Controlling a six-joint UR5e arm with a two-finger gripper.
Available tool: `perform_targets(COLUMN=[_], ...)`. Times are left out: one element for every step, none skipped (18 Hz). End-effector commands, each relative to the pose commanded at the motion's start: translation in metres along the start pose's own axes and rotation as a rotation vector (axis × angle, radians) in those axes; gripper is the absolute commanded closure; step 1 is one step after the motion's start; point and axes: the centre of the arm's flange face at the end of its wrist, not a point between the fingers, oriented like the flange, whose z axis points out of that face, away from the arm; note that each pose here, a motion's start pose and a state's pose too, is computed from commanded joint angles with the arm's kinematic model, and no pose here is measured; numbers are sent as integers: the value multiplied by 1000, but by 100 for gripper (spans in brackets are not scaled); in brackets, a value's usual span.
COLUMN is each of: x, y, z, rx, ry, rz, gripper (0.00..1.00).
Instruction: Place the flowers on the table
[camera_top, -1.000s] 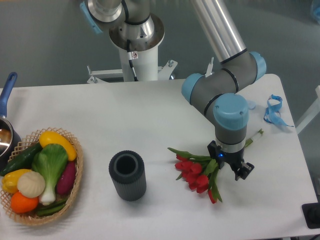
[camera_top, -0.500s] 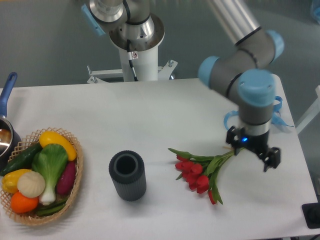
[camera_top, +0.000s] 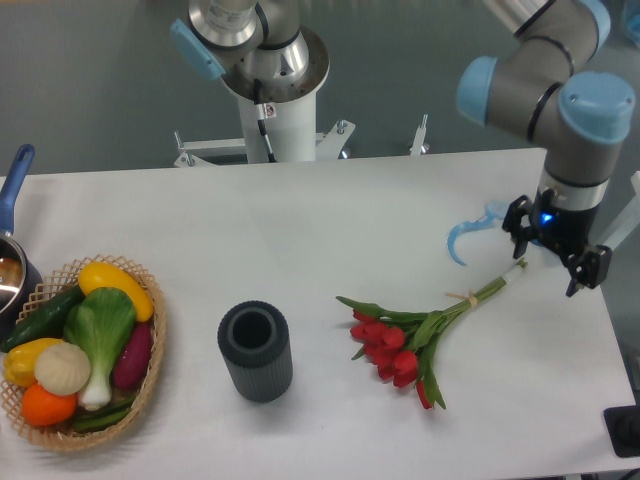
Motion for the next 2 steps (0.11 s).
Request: perform_targets(x=[2, 4], y=[5, 8], z=[1, 2], rx=[0, 0], ry=[5, 7], rz=[18, 28], gripper=[0, 0])
